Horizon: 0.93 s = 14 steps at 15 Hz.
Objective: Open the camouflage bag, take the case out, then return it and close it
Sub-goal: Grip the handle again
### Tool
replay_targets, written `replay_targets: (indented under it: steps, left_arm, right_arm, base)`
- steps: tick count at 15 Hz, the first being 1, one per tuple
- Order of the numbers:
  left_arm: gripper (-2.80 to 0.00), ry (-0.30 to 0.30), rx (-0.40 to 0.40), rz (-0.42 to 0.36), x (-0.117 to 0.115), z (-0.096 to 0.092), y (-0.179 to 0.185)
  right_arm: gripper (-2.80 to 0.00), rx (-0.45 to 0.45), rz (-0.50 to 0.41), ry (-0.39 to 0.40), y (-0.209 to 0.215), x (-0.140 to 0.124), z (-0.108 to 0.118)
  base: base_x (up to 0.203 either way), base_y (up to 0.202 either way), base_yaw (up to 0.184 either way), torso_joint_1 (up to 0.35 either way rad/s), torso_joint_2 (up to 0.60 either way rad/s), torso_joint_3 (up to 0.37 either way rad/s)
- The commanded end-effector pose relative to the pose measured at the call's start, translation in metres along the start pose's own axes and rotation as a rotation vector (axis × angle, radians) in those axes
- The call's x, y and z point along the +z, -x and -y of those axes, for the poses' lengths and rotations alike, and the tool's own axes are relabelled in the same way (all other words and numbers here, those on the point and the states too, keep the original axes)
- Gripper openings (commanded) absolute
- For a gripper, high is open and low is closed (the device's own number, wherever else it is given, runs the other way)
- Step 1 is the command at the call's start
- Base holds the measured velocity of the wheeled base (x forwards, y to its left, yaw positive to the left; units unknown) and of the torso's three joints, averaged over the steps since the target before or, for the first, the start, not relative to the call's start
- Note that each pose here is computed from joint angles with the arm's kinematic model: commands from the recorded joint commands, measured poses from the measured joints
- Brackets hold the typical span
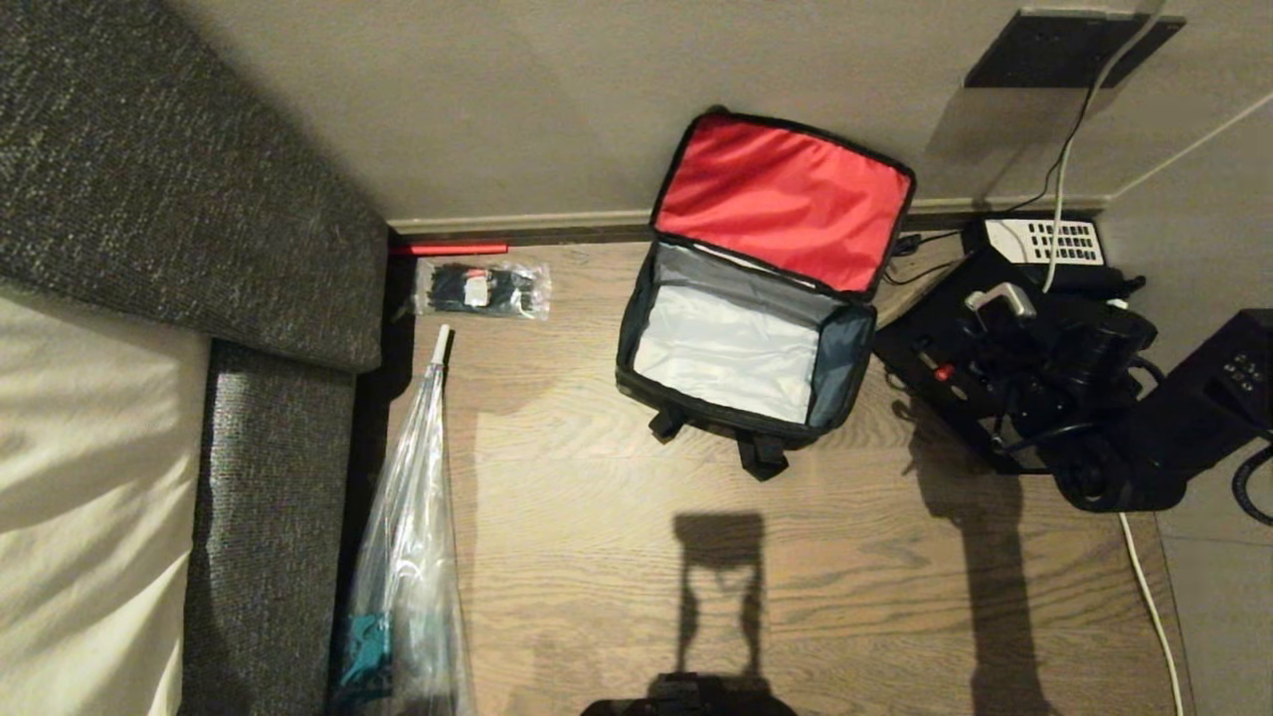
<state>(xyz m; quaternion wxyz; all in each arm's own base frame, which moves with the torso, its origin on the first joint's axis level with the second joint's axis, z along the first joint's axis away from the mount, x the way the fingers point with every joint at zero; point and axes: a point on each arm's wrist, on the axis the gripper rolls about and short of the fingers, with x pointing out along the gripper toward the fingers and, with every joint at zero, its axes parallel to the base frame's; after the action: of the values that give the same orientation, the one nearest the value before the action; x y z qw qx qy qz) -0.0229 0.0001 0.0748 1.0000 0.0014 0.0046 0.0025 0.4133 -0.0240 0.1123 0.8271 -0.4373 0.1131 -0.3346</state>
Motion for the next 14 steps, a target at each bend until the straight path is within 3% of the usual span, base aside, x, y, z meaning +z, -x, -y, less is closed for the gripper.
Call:
replay_targets:
  steps: [1, 5, 14]
  left_arm:
    - [-2.80, 0.000, 0.001, 0.001, 0.000, 0.000, 0.000]
    - [-2.80, 0.000, 0.001, 0.001, 0.000, 0.000, 0.000]
    - [-2.80, 0.000, 0.001, 0.001, 0.000, 0.000, 0.000]
  right_arm:
    - [0.00, -0.009, 0.003, -0.014, 0.007, 0.009, 0.001]
    - [0.00, -0.004, -0.009, -0.033, 0.011, 0.016, 0.001]
    - [0.00, -0.021, -0.074, -0.005, -0.011, 0.001, -0.029]
  base:
    - [0.000, 0.000, 0.000, 0.000, 0.00, 0.000]
    - [0.000, 0.000, 0.000, 0.000, 0.00, 0.000]
    - [0.000, 0.000, 0.000, 0.000, 0.00, 0.000]
